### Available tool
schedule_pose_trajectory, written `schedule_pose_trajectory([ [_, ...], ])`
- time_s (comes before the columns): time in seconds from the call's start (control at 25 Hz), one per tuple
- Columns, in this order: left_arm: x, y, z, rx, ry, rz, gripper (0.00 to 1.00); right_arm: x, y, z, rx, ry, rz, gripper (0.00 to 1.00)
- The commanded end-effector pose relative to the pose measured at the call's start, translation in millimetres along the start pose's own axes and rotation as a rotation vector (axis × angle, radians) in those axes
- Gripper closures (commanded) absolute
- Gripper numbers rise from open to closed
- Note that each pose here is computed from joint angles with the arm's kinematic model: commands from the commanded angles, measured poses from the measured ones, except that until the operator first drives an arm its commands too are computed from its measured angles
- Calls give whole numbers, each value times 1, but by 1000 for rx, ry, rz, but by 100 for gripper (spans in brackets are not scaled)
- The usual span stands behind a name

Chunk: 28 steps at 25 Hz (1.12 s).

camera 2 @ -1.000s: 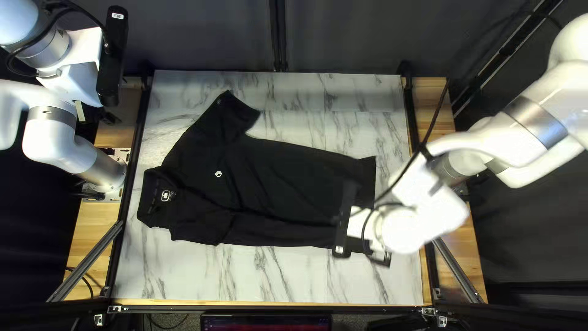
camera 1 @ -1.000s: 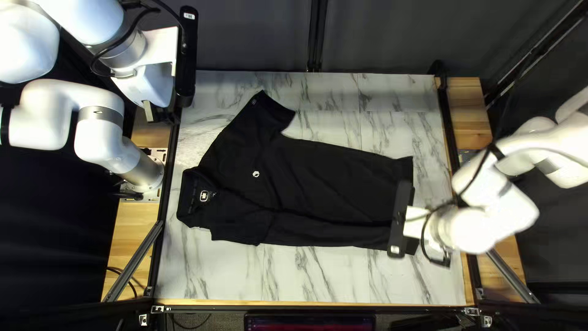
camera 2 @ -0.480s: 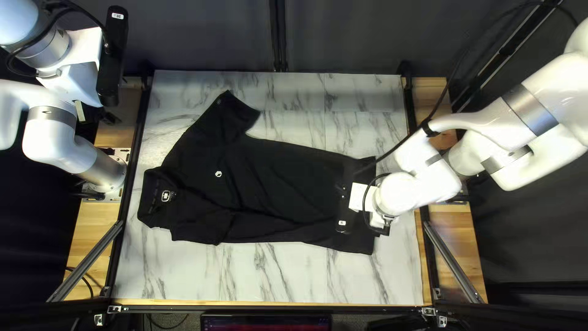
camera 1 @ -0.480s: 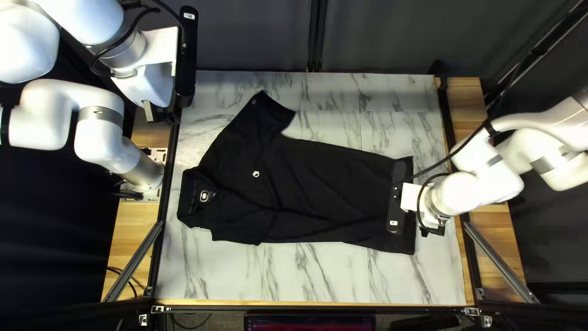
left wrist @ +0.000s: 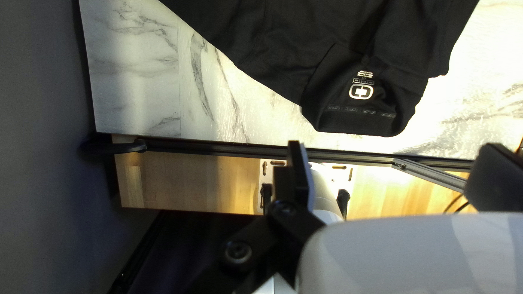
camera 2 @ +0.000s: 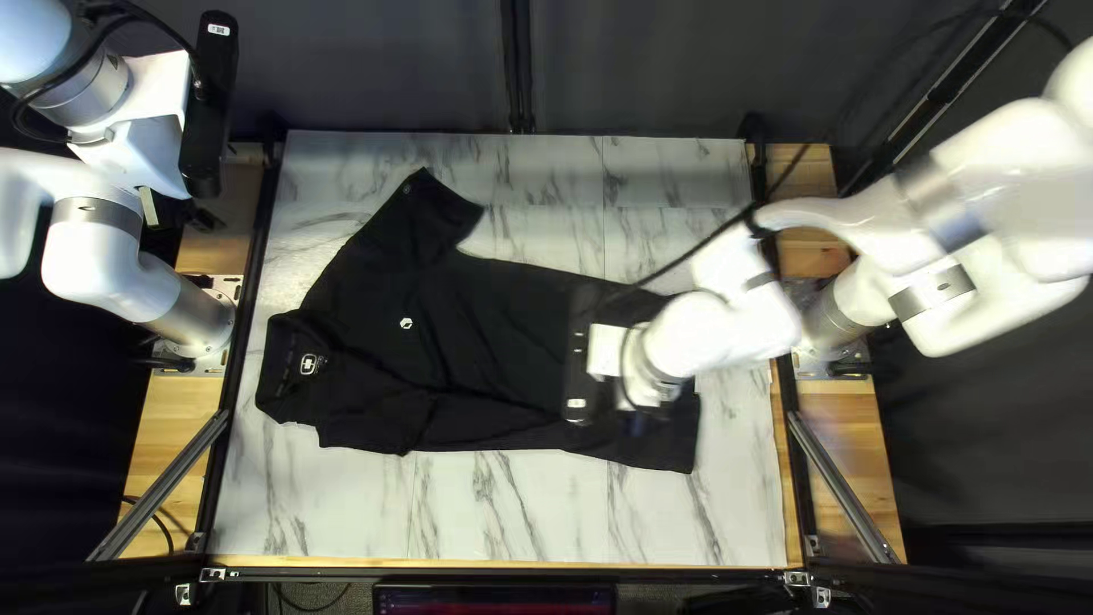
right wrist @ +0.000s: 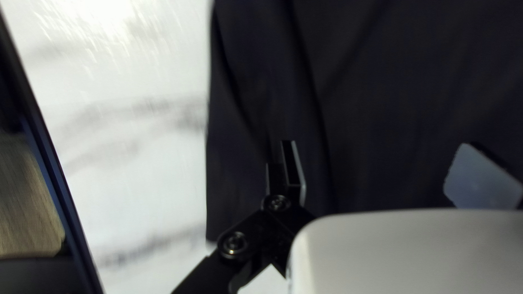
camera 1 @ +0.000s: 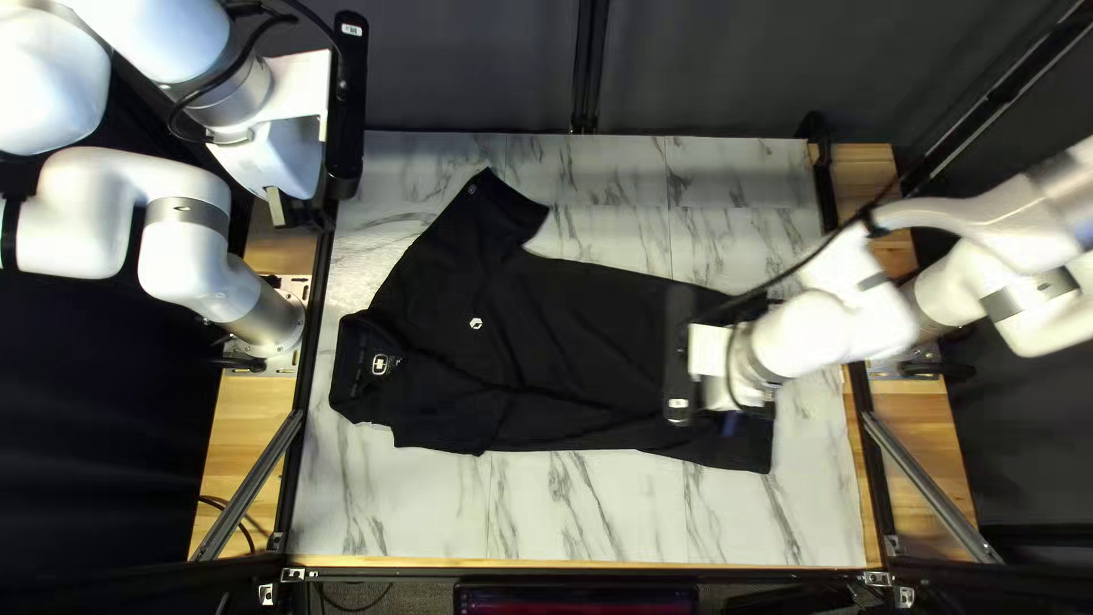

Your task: Fold t-shirt

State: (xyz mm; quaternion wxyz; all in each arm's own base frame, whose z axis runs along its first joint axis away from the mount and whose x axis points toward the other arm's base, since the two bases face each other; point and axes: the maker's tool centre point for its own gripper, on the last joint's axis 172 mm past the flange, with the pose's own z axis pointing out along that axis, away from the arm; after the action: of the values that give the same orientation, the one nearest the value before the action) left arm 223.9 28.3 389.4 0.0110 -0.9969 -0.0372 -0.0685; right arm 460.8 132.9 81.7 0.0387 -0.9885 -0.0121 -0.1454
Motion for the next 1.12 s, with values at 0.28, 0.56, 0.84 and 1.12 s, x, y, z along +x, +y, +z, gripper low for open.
schedule_pose_trajectory([
  [0.28,0,0,0,0,0,0,0,59,8,56,54,59,-20,0],
  [0.56,0,0,0,0,0,0,0,62,-8,65,75,48,-28,0],
  [0.84,0,0,0,0,0,0,0,59,-18,69,88,25,-32,25],
  [1.12,0,0,0,0,0,0,0,60,-14,80,101,4,-38,97],
])
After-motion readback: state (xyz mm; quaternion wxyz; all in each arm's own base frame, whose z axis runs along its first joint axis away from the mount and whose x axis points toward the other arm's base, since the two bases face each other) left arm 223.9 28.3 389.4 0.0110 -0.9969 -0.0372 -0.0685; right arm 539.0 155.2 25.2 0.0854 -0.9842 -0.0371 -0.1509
